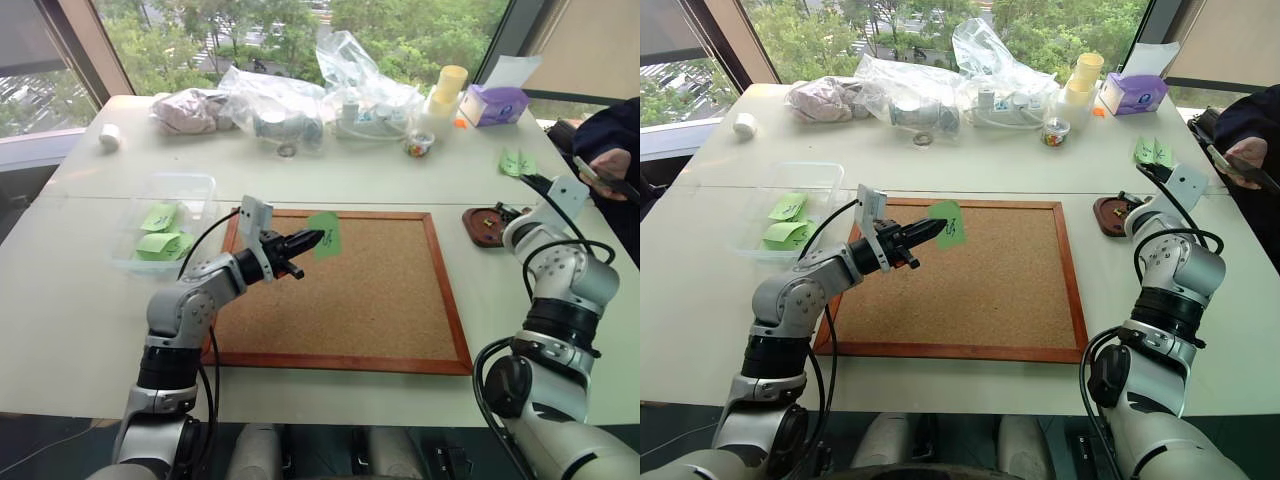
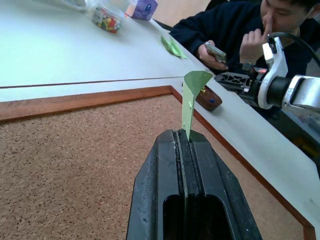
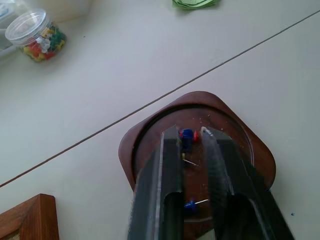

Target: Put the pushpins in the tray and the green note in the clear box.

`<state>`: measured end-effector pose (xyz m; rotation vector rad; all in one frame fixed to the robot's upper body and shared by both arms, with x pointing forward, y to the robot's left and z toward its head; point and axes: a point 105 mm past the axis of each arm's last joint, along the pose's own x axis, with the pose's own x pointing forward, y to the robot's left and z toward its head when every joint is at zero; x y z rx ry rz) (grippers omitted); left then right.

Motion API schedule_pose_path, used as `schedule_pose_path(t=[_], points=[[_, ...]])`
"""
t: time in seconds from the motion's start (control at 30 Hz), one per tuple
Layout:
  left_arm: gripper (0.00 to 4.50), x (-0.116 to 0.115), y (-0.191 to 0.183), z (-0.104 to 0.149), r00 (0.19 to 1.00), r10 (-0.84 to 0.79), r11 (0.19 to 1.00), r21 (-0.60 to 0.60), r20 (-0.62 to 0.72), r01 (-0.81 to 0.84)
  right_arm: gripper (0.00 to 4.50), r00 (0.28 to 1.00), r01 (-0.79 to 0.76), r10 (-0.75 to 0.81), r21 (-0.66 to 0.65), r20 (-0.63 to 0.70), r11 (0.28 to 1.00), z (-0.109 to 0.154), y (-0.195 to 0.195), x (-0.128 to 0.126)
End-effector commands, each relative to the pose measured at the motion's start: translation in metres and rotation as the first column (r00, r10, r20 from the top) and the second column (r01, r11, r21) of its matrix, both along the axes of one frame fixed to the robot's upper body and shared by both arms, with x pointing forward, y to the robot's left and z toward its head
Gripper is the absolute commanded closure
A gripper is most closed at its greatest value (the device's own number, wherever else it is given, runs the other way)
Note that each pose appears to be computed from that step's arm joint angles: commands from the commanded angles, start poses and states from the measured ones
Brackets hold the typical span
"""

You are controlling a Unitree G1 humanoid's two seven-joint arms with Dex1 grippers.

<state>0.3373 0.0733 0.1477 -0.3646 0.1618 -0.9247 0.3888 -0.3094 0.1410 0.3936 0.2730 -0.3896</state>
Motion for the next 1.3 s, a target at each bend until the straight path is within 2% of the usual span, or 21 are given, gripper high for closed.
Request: schedule_pose_path(t=[0.03,0.17,0.53,0.73,0.9,1.0,1.03,1.07,1.1,1.13,1.17,1.23,1.3], points=[[4.5,-0.003,0.001,0.012,0.998,0.005,1.0,0.011,0.064,-0.006,2.14,0.998,0.013,-0.013,0.007,0.06,1.0,0.017,-0.005,0.004],[4.5,-0.004,0.002,0.015,0.997,0.012,1.0,0.007,0.071,-0.013,0.03,0.998,0.014,-0.013,-0.018,0.065,1.0,0.019,-0.006,0.005],[4.5,-0.004,0.002,0.02,0.996,0.021,1.0,0.008,0.082,-0.021,0.03,0.999,0.024,-0.03,-0.185,-0.031,0.982,0.007,-0.014,-0.002],[4.5,-0.003,0.003,0.02,0.996,0.023,1.0,0.012,0.084,-0.024,0.03,0.995,0.008,-0.026,-0.185,-0.095,0.983,-0.008,-0.013,-0.006],[4.5,-0.002,0.004,0.02,0.996,0.027,0.999,0.015,0.086,-0.029,0.03,0.999,-0.014,0.02,-0.192,0.028,0.981,0.02,-0.007,-0.001],[4.5,-0.002,0.005,0.021,0.995,0.029,0.999,0.021,0.092,-0.031,0.03,0.979,-0.15,0.173,-0.198,0.104,0.969,0.04,0.016,0.002],[4.5,-0.001,0.005,0.023,0.994,0.032,0.999,0.025,0.1,-0.035,0.03,0.954,-0.246,0.274,-0.207,0.12,0.947,0.046,0.031,0.002],[4.5,0.0,0.007,0.025,0.993,0.044,0.998,0.03,0.111,-0.047,0.03,0.899,-0.389,0.419,-0.208,0.127,0.897,0.051,0.056,-0.002],[4.5,0.001,0.009,0.028,0.991,0.058,0.997,0.033,0.123,-0.063,0.03,0.825,-0.52,0.55,-0.207,0.128,0.829,0.054,0.079,-0.009],[4.5,0.004,0.013,0.032,0.986,0.086,0.995,0.032,0.14,-0.092,0.03,0.723,-0.645,0.68,-0.233,0.123,0.728,0.058,0.103,-0.021],[4.5,0.006,0.015,0.035,0.983,0.105,0.993,0.031,0.15,-0.111,0.03,0.65,-0.714,0.752,-0.248,0.112,0.655,0.059,0.118,-0.031],[4.5,0.023,0.033,0.044,0.942,0.27,0.958,0.048,0.199,-0.284,0.03,0.495,-0.829,0.865,-0.257,0.079,0.497,0.058,0.143,-0.052],[4.5,0.039,0.057,0.054,0.861,0.438,0.882,0.062,0.259,-0.468,0.03,0.369,-0.893,0.928,-0.262,0.04,0.366,0.054,0.158,-0.069]])
